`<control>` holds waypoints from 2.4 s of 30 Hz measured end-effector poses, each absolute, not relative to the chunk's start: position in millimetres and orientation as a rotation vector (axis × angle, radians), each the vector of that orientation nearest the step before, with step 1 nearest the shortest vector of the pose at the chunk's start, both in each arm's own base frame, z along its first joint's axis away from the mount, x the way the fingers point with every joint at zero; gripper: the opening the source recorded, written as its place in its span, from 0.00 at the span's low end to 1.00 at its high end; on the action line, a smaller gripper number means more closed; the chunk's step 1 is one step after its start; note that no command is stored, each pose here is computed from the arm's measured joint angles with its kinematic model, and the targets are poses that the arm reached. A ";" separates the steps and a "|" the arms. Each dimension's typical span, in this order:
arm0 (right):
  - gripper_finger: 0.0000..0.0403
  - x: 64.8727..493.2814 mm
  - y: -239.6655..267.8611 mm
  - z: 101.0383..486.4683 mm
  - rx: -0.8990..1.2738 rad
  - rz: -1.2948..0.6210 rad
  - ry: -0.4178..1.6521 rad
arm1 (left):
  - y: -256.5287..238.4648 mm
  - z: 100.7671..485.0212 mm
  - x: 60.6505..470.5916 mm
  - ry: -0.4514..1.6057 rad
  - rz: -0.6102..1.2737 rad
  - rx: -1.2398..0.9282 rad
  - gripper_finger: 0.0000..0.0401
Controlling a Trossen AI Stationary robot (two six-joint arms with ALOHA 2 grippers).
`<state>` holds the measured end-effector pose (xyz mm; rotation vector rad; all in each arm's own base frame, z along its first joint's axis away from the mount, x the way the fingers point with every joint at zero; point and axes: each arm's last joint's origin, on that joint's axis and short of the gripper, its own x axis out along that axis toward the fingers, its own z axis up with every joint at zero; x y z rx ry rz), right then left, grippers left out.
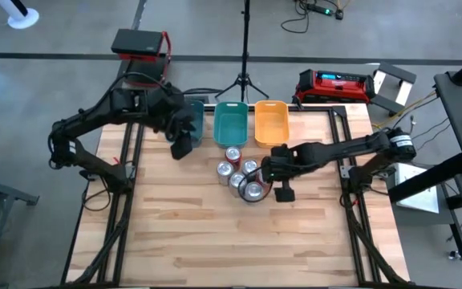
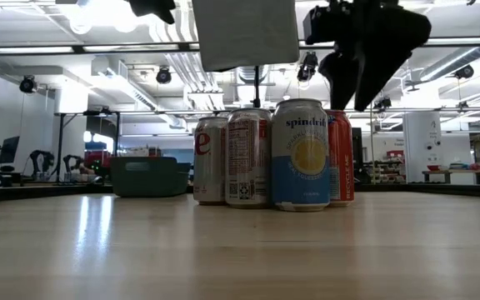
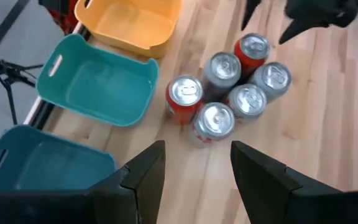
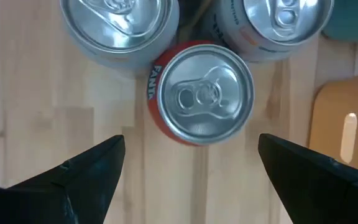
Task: Sort soda cans
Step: Put the bottom red soda can into the yellow bin
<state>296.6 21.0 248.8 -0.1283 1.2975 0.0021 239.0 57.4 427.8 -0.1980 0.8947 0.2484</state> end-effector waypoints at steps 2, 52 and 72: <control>0.91 300.5 17.8 246.9 -0.109 0.009 1.305 | 54.3 428.5 238.8 0.892 0.240 -0.198 0.42; 0.75 300.2 -22.7 299.2 0.150 -0.244 1.260 | 57.0 435.7 253.9 0.756 0.322 -0.093 0.42; 0.75 291.1 -189.4 271.4 0.565 -0.817 1.167 | 57.9 411.2 262.6 0.806 0.324 -0.108 0.42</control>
